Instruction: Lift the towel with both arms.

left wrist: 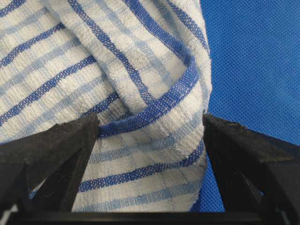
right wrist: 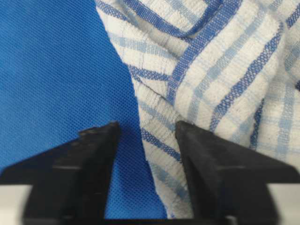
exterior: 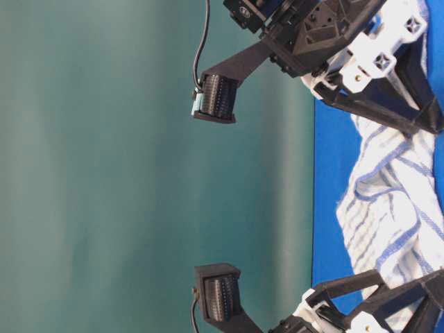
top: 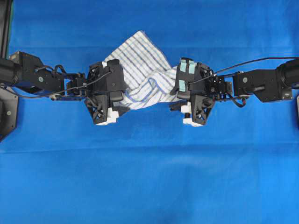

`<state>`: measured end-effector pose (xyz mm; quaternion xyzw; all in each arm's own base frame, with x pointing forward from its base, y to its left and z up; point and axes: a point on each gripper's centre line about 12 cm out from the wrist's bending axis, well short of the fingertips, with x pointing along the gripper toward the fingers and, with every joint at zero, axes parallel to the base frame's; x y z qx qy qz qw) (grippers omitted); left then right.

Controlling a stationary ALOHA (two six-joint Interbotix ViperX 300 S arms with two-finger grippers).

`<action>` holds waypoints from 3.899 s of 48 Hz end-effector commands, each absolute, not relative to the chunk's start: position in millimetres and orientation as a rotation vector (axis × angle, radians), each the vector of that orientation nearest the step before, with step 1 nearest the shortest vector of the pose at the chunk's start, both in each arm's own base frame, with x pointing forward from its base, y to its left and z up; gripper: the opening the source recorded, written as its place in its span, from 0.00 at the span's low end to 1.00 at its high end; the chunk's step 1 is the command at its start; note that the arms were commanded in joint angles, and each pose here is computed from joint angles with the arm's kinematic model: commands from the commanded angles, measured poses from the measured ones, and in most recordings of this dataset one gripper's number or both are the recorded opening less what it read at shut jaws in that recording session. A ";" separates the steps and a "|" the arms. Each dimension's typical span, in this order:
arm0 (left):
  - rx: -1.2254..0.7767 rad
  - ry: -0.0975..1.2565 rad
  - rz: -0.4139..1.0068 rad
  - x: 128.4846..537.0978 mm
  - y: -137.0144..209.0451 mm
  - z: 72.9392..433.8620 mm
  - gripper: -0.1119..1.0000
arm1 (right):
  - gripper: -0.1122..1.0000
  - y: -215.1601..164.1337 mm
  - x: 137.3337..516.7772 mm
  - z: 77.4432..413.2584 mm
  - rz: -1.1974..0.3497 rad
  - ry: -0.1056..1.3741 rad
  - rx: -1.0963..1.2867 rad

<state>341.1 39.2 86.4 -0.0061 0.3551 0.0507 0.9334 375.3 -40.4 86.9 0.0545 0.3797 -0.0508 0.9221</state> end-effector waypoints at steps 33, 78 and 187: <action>-0.029 0.629 0.133 338.1 48.3 168.7 0.14 | 0.11 -39.0 378.5 180.9 -0.114 0.615 0.092; 0.000 0.183 0.135 282.4 40.1 427.0 0.14 | 0.11 -38.1 332.1 433.4 -0.181 0.328 -0.011; 0.028 0.238 0.162 276.8 46.8 298.6 0.90 | 0.67 -44.0 333.9 323.8 -0.135 0.274 0.004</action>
